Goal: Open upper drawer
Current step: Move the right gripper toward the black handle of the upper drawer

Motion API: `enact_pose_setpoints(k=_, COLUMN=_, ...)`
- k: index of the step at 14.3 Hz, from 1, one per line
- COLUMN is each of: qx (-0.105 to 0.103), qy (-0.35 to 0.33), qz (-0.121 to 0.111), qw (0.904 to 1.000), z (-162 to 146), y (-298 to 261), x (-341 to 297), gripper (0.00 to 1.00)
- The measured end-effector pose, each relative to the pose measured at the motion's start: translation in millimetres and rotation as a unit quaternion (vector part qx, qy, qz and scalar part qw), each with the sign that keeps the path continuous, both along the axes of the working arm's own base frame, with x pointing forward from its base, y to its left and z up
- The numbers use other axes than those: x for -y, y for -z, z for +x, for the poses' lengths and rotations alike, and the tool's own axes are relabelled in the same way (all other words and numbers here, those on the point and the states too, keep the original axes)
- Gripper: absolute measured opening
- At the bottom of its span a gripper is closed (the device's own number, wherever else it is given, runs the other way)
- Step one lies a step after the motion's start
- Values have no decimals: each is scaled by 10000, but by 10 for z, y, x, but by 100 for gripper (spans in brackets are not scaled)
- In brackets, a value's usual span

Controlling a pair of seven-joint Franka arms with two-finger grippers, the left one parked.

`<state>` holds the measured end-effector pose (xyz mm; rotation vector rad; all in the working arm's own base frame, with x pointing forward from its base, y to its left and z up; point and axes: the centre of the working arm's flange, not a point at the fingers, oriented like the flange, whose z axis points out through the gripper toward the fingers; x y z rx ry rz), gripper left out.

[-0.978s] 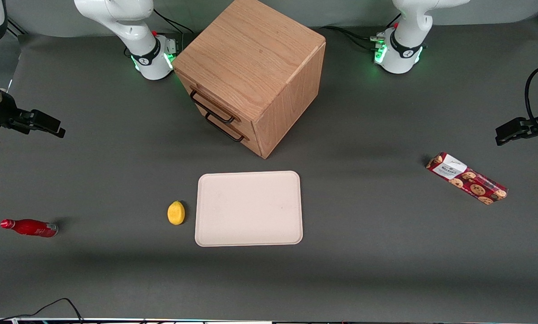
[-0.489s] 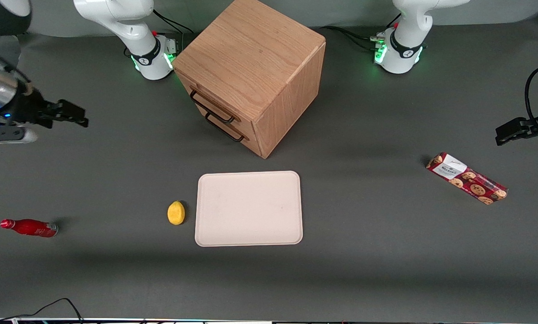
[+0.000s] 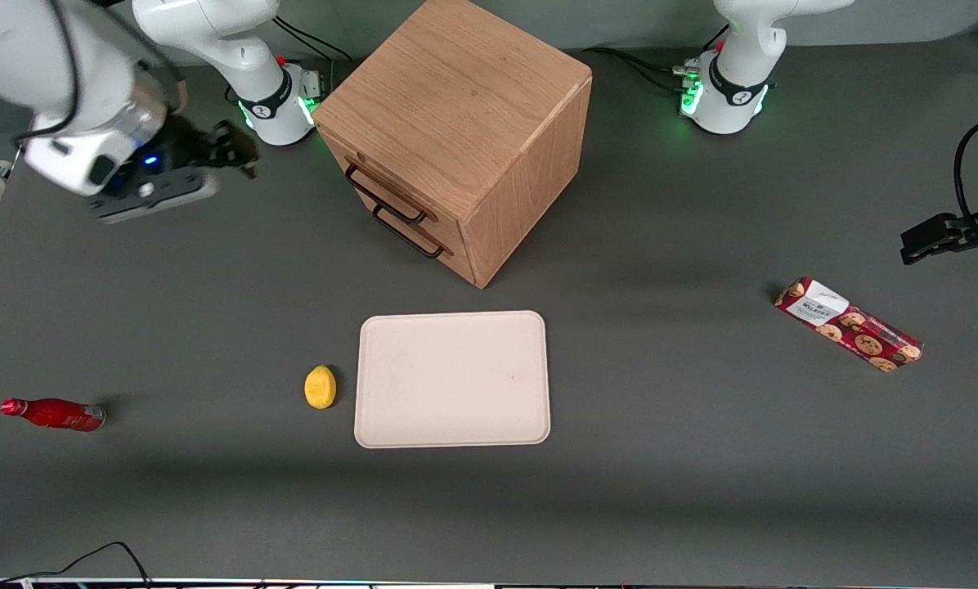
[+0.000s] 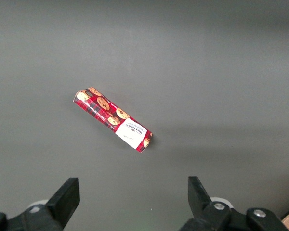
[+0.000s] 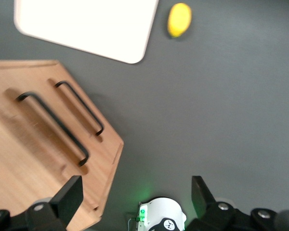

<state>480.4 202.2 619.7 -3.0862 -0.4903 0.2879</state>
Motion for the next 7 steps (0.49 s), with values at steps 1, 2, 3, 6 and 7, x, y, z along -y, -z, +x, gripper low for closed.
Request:
enact_pose_setpoints(k=1, qx=-44, qy=-161, qz=118, qw=9998, z=-81, y=-10, x=-179, gripper=100)
enact_pose_setpoints(k=2, qx=-102, qy=-271, qz=273, qw=9992, z=-146, y=-24, x=-316, gripper=100)
enact_pose_setpoints(k=3, qx=-147, qy=-362, qz=391, qw=9985, z=-187, y=-34, x=-400, gripper=100)
enact_pose_setpoints(k=6, qx=-186, qy=-858, qz=529, qw=9947, z=-229, y=-22, x=-497, gripper=100)
enact_pose_setpoints(k=7, qx=-203, qy=-970, qz=550, qw=9936, z=-218, y=-3, x=-498, gripper=100)
